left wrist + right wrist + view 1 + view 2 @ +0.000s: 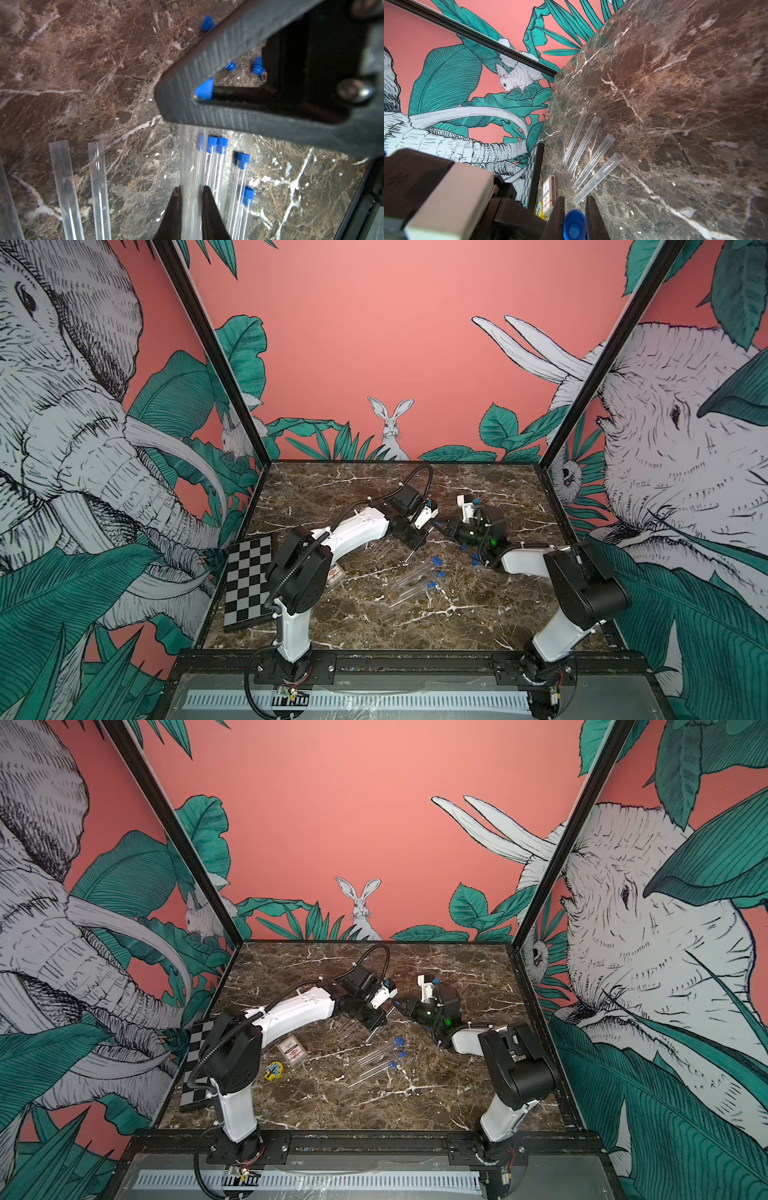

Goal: Remove stoppers from test tubes
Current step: Open the stopper on the test tube.

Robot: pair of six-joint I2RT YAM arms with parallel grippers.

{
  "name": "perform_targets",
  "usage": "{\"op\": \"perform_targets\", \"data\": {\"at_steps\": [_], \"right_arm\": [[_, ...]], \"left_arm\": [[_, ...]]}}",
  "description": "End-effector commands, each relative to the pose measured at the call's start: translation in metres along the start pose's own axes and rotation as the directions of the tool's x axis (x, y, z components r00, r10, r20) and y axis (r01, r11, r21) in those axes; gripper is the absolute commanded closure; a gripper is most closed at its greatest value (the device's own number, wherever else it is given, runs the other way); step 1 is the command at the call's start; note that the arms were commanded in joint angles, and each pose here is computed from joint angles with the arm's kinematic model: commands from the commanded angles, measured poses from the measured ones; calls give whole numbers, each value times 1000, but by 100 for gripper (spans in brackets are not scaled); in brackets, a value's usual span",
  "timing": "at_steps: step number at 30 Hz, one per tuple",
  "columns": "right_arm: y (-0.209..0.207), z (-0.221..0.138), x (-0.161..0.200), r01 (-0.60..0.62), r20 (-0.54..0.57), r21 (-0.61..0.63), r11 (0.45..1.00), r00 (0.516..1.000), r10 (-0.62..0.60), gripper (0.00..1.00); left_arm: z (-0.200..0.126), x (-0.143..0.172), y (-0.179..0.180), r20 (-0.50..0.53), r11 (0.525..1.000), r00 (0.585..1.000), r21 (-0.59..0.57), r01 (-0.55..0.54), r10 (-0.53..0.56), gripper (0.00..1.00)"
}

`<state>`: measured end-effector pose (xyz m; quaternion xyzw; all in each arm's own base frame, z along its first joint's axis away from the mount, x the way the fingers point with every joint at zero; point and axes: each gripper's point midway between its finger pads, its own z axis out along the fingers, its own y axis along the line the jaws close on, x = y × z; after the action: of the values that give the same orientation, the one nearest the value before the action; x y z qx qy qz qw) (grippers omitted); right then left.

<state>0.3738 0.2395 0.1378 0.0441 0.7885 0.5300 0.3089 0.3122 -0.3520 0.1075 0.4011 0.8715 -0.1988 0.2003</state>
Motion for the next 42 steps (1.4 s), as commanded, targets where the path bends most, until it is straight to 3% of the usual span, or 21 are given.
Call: {"op": "perform_targets", "data": {"at_steps": [1, 19, 30, 42], "right_arm": [[25, -15, -38, 84, 153, -45, 995, 985, -76, 96], [42, -21, -50, 86, 200, -122, 989, 978, -61, 95], [39, -34, -44, 193, 140, 40, 980, 970, -197, 95], [48, -31, -57, 138, 217, -61, 989, 969, -122, 94]], "left_arm": [[-7, 38, 19, -115, 996, 992, -77, 42, -51, 99], [-6, 47, 25, -141, 994, 989, -101, 27, -41, 100], [-7, 50, 29, -146, 993, 989, -117, 18, -36, 100], [-9, 53, 26, -145, 994, 989, -107, 15, -30, 100]]}}
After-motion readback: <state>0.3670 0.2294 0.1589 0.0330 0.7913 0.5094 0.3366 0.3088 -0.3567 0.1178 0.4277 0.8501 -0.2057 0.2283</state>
